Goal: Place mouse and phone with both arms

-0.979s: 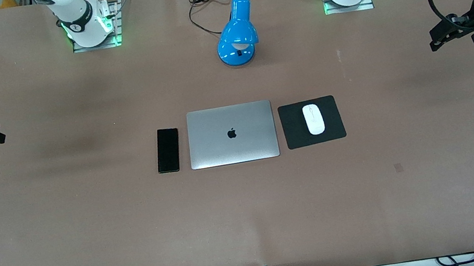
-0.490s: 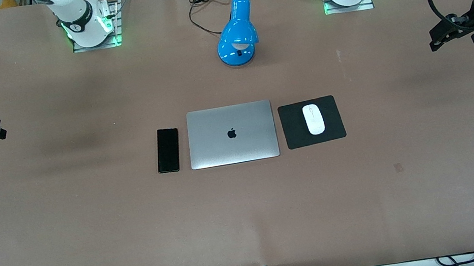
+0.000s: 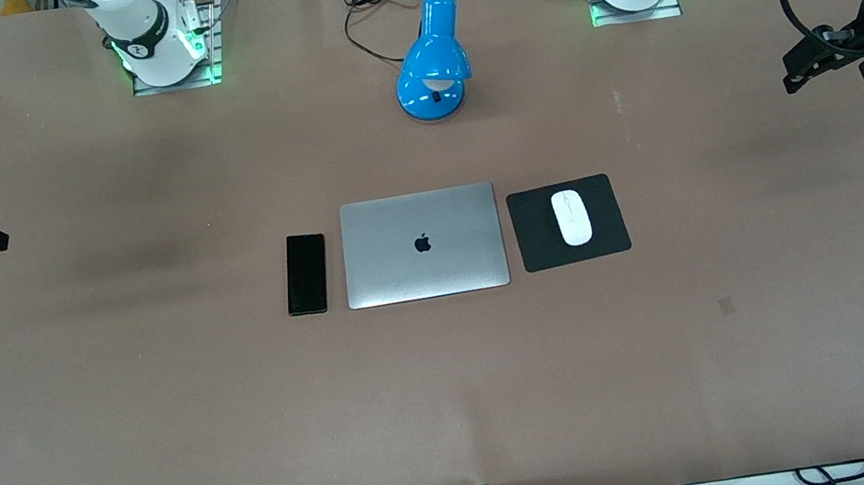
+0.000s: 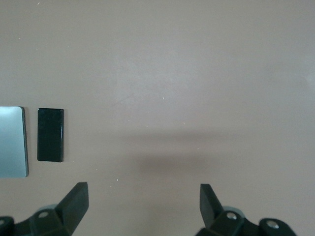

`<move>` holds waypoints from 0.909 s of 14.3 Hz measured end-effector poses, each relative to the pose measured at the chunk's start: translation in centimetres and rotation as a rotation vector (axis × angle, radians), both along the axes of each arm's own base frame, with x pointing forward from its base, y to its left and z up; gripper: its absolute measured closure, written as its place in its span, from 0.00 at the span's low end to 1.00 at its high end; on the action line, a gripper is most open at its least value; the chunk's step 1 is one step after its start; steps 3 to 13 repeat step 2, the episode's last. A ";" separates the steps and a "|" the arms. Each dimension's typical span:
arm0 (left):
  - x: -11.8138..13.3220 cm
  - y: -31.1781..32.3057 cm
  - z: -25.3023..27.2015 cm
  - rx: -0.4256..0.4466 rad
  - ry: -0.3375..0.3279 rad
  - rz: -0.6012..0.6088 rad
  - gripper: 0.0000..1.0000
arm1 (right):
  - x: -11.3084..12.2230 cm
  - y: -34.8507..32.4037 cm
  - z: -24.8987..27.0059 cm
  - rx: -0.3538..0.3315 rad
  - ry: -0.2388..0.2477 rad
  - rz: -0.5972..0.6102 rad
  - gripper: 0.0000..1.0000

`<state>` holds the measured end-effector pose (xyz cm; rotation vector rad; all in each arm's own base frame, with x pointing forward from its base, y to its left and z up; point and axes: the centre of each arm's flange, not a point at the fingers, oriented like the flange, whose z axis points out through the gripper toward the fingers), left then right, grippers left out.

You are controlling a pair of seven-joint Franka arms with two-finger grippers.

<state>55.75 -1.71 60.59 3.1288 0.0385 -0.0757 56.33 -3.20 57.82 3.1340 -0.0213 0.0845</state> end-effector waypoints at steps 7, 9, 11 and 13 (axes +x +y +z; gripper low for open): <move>0.0 0.0 0.0 0.000 0.000 0.000 0.00 | -0.3 0.0 0.2 0.000 0.008 0.000 0.00; 0.0 0.0 0.0 0.000 0.000 0.000 0.00 | -0.3 0.0 0.2 0.000 0.008 0.000 0.00; 0.0 0.0 0.0 0.000 0.000 0.000 0.00 | -0.3 0.0 0.2 0.000 0.008 0.000 0.00; 0.0 0.0 0.0 0.000 0.000 0.000 0.00 | -0.3 0.0 0.2 0.000 0.008 0.000 0.00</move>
